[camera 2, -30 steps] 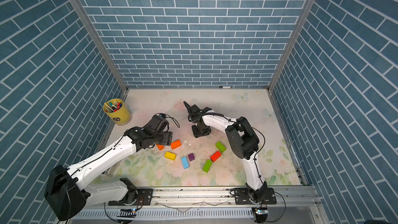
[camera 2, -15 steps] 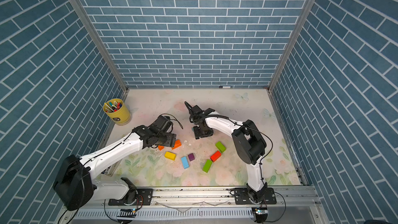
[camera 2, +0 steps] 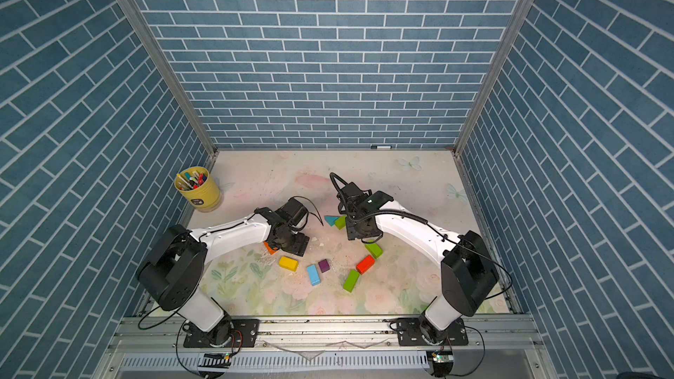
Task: Assemble a heart with building blocks
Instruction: Pick up the building block from the center of the board, then assemble the building block at the center of the board.
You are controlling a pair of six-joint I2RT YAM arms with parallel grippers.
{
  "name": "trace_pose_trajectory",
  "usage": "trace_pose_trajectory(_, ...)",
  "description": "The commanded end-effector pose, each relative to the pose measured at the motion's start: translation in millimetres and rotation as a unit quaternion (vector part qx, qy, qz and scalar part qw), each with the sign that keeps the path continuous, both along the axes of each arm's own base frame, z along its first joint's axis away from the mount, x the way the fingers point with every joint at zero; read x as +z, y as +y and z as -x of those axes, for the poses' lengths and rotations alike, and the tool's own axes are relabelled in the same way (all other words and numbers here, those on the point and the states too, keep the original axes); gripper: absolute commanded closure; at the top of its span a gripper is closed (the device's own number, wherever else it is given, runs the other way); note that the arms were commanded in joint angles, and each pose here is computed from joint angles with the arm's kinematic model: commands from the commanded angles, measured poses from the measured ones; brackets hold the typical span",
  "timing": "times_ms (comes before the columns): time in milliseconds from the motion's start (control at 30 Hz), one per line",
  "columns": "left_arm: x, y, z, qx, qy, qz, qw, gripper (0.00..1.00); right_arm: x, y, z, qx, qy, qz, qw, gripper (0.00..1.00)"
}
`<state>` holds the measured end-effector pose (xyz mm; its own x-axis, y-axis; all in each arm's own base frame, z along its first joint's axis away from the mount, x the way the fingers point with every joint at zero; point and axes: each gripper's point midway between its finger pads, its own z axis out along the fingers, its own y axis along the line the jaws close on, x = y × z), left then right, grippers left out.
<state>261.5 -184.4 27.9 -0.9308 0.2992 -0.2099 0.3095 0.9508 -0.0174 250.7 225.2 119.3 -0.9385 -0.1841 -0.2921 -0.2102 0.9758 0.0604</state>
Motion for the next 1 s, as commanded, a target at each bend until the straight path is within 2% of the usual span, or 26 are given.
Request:
trace_pose_trajectory(0, 6.0, -7.7, -14.8, -0.002, -0.018, 0.000, 1.000, 0.25, 8.5, -18.0, 0.0, -0.049, -0.012, -0.002, 0.999, 0.51)
trace_pose_trajectory(100, 6.4, -17.3, -21.0, -0.001, -0.014, 0.010, 1.000, 0.43, 9.7, -24.5, -0.4, -0.058, -0.013, -0.005, 0.998, 0.57)
trace_pose_trajectory(233, 9.0, -30.2, -21.2, 0.002, -0.008, 0.025, 1.000, 0.67, 11.6, -32.1, 0.4, -0.067, -0.017, -0.010, 0.998, 0.59)
trace_pose_trajectory(367, 8.6, -34.8, -24.8, 0.044, 0.002, 0.034, 0.998, 0.75, 13.2, -39.2, -0.7, -0.077, -0.021, -0.017, 0.997, 0.60)
trace_pose_trajectory(500, 16.6, -47.3, -43.8, 0.104, -0.005, 0.061, 0.993, 0.81, 15.5, -40.4, -4.1, -0.080, -0.023, -0.022, 0.996, 0.60)
trace_pose_trajectory(633, 22.4, -72.1, -64.7, 0.136, -0.011, 0.113, 0.984, 0.82, 14.0, -40.7, -4.8, -0.079, -0.022, -0.020, 0.996, 0.60)
trace_pose_trajectory(800, 15.9, -73.0, -82.3, 0.170, -0.018, 0.104, 0.980, 0.63, 17.1, -42.7, -2.5, -0.075, -0.024, -0.021, 0.997, 0.59)
trace_pose_trajectory(867, 12.5, -72.3, -83.1, 0.177, -0.014, 0.108, 0.978, 0.52, 19.2, -44.8, -0.8, -0.073, -0.026, -0.019, 0.997, 0.58)
trace_pose_trajectory(967, 16.8, -72.6, -76.9, 0.173, -0.010, 0.118, 0.978, 0.44, 21.4, -48.8, 2.5, -0.070, -0.030, -0.018, 0.997, 0.57)
